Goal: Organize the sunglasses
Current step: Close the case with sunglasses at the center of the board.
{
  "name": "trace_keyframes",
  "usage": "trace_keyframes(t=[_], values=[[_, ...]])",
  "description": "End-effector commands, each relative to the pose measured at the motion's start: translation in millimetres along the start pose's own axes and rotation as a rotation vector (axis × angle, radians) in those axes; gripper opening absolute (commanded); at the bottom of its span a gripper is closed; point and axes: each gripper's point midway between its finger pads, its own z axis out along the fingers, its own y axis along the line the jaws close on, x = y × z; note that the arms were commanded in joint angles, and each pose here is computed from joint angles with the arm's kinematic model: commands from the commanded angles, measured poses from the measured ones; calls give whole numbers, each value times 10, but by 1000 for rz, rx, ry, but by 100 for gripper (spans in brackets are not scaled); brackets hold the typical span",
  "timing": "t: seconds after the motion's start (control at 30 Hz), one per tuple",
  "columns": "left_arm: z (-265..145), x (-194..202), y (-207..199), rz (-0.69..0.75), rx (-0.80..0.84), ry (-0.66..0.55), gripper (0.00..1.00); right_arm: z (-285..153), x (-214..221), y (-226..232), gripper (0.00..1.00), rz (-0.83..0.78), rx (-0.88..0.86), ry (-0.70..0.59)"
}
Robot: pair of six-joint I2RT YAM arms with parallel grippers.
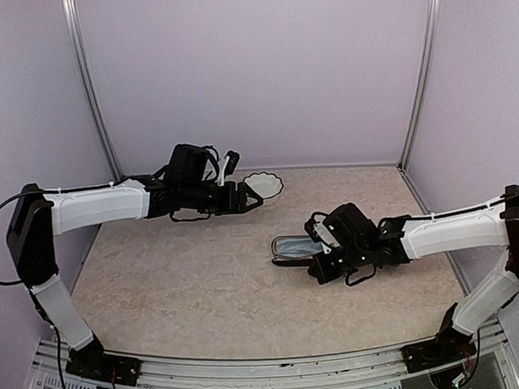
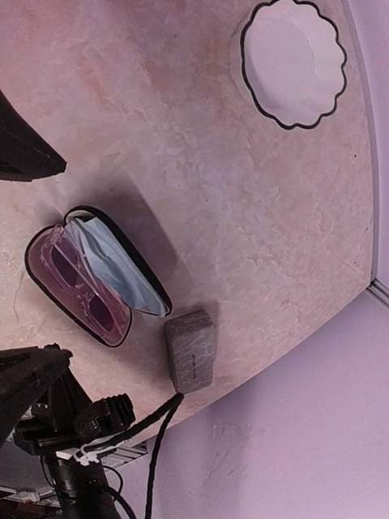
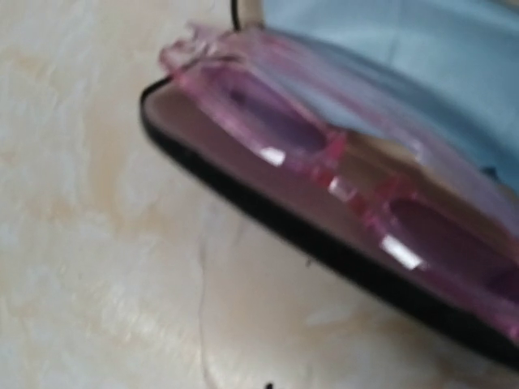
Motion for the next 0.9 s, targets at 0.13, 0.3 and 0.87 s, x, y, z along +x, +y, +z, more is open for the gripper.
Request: trace_keyframes(t=[0.13, 0.3, 0.87], values=[[558, 30, 54, 14, -24, 72, 35, 271, -52, -165, 0, 47, 97, -29], [857, 111, 189, -3, -59, 112, 4, 363, -37, -221, 0, 65, 127, -21], [1690, 575, 472, -7, -84, 264, 0, 402, -6, -577, 0, 186, 217, -2]])
